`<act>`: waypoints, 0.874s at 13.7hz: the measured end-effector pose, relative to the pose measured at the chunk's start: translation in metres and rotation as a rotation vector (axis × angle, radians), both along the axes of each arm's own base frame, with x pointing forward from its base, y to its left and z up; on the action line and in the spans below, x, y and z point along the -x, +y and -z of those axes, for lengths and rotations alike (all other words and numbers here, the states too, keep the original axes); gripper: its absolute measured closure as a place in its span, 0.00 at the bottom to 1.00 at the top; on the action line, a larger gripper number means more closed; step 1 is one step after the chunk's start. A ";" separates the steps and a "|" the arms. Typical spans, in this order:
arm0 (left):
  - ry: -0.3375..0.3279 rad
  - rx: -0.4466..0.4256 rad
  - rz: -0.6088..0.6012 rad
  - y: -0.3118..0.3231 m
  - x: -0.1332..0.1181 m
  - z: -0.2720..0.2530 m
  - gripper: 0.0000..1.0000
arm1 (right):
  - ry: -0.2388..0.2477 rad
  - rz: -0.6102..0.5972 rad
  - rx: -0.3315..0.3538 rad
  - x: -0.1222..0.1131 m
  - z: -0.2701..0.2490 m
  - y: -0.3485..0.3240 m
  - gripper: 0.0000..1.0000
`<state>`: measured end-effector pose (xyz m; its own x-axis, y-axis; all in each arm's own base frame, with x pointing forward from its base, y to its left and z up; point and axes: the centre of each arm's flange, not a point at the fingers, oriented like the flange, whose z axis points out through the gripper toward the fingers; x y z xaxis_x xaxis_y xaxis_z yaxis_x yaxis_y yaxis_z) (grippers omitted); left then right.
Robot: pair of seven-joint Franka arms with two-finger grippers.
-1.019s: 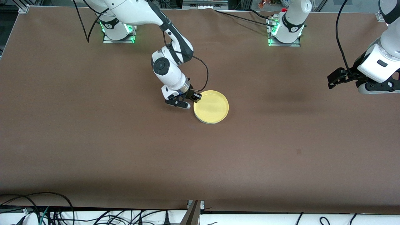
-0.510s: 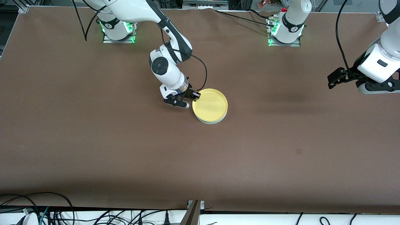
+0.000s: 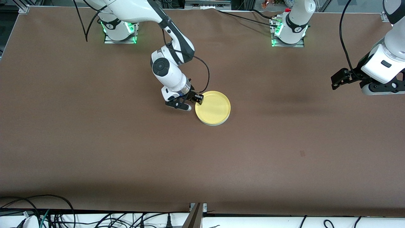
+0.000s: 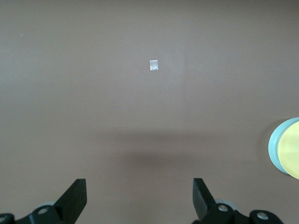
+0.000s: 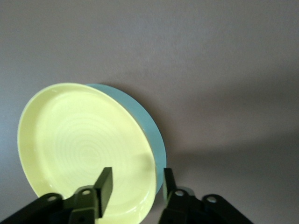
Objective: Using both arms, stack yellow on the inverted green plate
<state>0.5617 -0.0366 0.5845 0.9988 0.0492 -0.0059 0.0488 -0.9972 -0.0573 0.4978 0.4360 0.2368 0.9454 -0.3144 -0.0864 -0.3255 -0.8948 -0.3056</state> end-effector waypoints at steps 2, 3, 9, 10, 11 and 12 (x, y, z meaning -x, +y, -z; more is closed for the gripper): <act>0.001 0.000 0.000 0.000 0.000 0.000 0.00 | 0.019 -0.041 0.068 -0.031 -0.035 -0.021 0.20; 0.002 0.000 -0.001 0.000 0.000 0.000 0.00 | 0.030 -0.075 0.117 -0.048 -0.057 -0.038 0.11; 0.006 0.000 0.038 0.005 0.000 0.000 0.00 | 0.100 -0.326 0.272 -0.129 -0.168 -0.188 0.00; 0.007 0.000 0.040 0.007 0.000 0.000 0.00 | 0.104 -0.354 0.285 -0.138 -0.183 -0.216 0.00; 0.008 0.000 0.040 0.009 0.000 0.000 0.00 | 0.107 -0.373 0.295 -0.144 -0.196 -0.241 0.00; 0.009 0.000 0.040 0.011 0.000 0.001 0.00 | 0.112 -0.389 0.303 -0.148 -0.208 -0.264 0.00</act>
